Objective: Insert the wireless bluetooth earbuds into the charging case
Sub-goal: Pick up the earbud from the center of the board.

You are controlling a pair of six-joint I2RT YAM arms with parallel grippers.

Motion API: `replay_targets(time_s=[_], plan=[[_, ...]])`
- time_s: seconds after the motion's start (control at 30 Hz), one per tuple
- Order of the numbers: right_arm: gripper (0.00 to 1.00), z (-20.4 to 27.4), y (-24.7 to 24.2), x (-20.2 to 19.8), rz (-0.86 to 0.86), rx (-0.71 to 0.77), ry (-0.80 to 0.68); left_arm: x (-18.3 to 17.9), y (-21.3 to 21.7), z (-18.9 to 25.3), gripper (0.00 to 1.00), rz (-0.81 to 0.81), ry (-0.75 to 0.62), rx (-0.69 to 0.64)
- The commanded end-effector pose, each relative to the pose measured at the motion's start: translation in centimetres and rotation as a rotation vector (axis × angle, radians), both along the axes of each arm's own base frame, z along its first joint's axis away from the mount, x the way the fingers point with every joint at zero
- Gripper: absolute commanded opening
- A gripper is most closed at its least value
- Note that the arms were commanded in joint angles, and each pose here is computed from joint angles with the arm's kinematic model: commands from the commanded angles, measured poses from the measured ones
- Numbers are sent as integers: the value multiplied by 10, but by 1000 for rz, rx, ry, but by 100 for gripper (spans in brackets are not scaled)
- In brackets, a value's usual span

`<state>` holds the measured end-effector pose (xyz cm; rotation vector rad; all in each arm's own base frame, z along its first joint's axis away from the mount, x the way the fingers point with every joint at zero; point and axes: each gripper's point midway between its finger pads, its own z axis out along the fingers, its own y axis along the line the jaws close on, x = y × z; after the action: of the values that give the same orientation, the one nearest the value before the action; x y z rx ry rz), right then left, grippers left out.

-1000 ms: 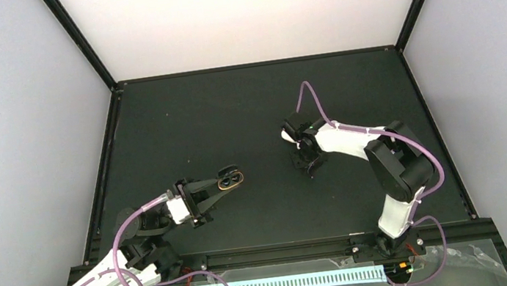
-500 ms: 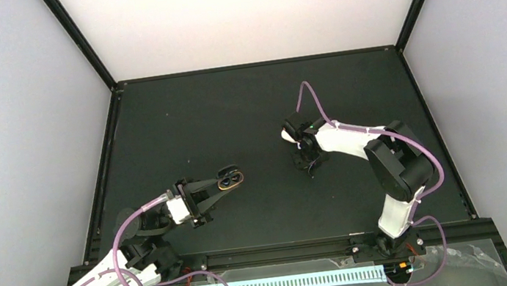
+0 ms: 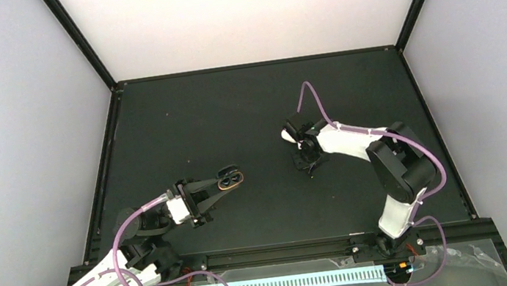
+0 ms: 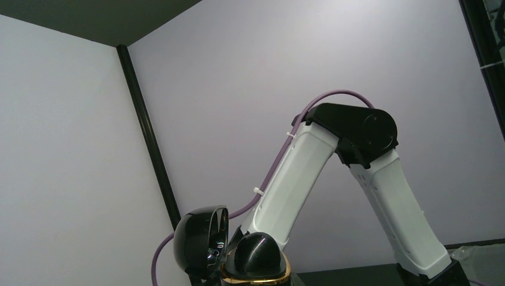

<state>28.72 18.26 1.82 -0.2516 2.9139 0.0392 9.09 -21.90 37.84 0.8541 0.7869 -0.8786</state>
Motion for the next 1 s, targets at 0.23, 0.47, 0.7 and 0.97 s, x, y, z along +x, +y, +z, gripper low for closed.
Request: replay_targets(time_s=[0.23, 0.47, 0.7, 0.97], plan=[[1, 45, 14, 14, -30, 177, -195, 1, 2, 5, 2, 13, -13, -9], [1, 162, 30, 26, 25, 412, -559, 2, 4, 7, 2, 24, -19, -21], [1, 330, 39, -5, 156, 698, -1012, 3, 16, 29, 2, 69, -45, -92], [1, 460, 39, -75, 362, 907, -1324, 1, 20, 57, 2, 71, -100, -174]])
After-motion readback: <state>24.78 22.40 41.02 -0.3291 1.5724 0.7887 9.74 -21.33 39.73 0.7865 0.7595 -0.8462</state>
